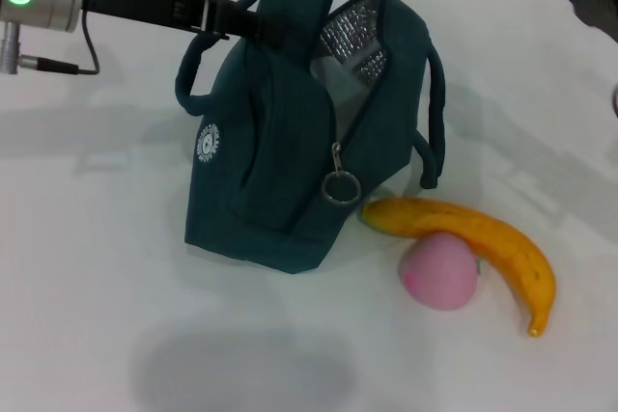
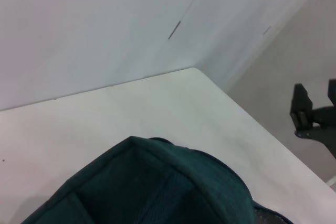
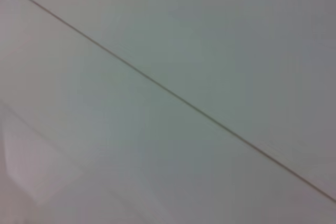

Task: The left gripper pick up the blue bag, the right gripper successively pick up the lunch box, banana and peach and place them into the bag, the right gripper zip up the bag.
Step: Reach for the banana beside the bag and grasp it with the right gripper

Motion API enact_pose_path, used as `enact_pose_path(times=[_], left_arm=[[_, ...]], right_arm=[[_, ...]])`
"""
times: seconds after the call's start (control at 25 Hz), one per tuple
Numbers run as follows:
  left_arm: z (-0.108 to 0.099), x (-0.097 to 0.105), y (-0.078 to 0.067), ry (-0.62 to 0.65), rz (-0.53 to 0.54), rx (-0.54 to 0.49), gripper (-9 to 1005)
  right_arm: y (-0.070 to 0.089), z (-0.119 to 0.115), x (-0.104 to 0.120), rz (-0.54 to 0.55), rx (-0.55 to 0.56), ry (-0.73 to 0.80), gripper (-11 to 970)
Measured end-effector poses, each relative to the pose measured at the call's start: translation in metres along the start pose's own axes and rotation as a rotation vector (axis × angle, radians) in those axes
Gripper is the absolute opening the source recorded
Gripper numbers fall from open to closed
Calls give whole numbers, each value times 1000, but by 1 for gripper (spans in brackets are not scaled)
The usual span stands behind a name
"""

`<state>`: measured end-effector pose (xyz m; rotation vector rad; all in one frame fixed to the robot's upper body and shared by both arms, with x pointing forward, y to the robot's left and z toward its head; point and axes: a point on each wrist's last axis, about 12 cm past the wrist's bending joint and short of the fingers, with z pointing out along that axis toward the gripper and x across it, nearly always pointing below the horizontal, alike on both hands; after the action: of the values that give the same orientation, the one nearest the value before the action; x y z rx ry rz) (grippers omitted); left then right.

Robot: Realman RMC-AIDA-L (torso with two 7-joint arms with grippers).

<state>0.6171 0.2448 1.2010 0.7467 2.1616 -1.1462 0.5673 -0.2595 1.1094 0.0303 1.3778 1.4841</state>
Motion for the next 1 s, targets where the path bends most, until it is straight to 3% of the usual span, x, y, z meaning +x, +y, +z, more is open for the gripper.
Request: enact_pose_path(times=[0.16,0.2,0.28,0.6,0.8,1.0], left_arm=[[-3,6,4,-7,-17,-15,48],[-4,8,5,-8,-22,-19,48],[-7,12,7,-12,-33,-28,47],[-13,20,12,-22,-61,-39,47],[-14,23,13,-34,-69,-39,47],[-15,22,13,-46,-72,-38,47]], right_arm=[[3,-23,-5,-152,9,99,342],[4,-36,-6,-244,26,151,342],[3,-43,-5,-293,43,228,341],[13,-41,-17,-341,7,528,352],[24,-23,-30,-368,57,798,538],[30,11,-31,-389,148,1040,737]])
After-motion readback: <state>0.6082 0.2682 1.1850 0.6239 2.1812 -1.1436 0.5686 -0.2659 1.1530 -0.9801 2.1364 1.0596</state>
